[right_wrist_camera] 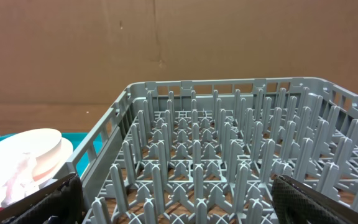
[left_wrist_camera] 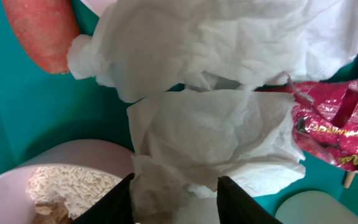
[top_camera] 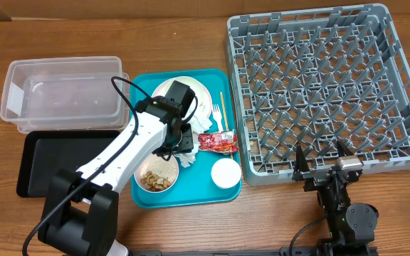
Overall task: Sort waste into correct bins and load items into the dishwasher
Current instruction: 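Grasp the crumpled white tissue with the left gripper and lift, then carry the tissue to the clear plastic bin and release it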
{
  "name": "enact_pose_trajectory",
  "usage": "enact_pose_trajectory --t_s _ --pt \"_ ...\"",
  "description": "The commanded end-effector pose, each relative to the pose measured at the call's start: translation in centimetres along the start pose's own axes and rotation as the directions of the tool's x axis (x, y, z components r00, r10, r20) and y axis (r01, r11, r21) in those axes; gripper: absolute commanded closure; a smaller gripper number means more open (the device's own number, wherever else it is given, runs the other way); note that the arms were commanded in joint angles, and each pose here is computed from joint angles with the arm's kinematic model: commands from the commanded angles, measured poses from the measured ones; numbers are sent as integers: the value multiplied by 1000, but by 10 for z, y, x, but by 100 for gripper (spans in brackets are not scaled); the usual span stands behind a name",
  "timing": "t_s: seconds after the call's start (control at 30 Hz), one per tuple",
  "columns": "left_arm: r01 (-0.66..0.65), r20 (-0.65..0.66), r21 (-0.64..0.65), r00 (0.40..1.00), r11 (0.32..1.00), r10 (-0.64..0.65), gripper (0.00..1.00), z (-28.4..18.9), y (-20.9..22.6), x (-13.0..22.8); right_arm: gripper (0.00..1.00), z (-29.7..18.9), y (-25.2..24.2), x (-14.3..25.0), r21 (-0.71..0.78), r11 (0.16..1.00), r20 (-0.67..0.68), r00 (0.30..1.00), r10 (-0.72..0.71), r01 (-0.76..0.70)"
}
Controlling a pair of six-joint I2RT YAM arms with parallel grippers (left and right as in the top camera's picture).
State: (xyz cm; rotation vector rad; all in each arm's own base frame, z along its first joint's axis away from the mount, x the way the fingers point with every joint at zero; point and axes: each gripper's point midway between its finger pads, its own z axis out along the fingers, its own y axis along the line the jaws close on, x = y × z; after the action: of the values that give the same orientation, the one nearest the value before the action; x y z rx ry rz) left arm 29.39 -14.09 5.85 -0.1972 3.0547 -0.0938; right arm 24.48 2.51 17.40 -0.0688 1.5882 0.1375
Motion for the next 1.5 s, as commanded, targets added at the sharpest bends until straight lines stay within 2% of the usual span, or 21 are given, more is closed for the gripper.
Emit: enact_pose_trajectory --t_s 0.0,0.1,0.27,0.3,0.43,0.53,0.73,0.87,1.0,1.17,1.3,1.47 --pt "2 -14 6 1000 1000 -2 63 5 -3 3 0 0 -2 3 8 1000 -1 1000 -3 3" --pt "1 -14 5 1000 1000 -1 67 5 -3 3 0 0 -2 3 8 1000 -1 1000 -3 3" --pt "1 -18 12 1000 1000 -1 94 5 -4 3 0 0 -2 3 8 1000 -1 1000 -3 3" --pt "-2 -25 27 1000 1000 3 96 4 -7 5 0 0 -2 3 8 1000 -1 1000 -3 3" --pt "-62 -65 149 995 987 72 96 -5 -30 9 0 0 -2 3 8 1000 -1 1000 -3 3" --pt "-126 -33 173 991 977 133 96 -20 -37 1 0 0 -2 3 8 1000 -1 1000 -3 3" --pt "-187 61 116 982 976 181 96 -63 -36 -28 0 0 -2 3 8 1000 -1 1000 -3 3" --pt "-167 132 50 978 985 159 96 -100 -25 -50 0 0 -2 3 8 1000 -1 1000 -3 3" --pt "-168 165 58 974 984 156 96 -127 -19 -61 0 0 -2 3 8 1000 -1 1000 -3 3" --pt "-54 202 -27 978 998 59 96 -145 30 -83 0 0 -2 3 8 1000 -1 1000 -3 3" --pt "77 208 -43 976 996 -67 96 -147 77 -98 0 0 -2 3 8 1000 -1 1000 -3 3" --pt "271 249 -40 935 962 -253 96 -152 142 -115 0 0 -2 3 8 1000 -1 1000 -3 3"
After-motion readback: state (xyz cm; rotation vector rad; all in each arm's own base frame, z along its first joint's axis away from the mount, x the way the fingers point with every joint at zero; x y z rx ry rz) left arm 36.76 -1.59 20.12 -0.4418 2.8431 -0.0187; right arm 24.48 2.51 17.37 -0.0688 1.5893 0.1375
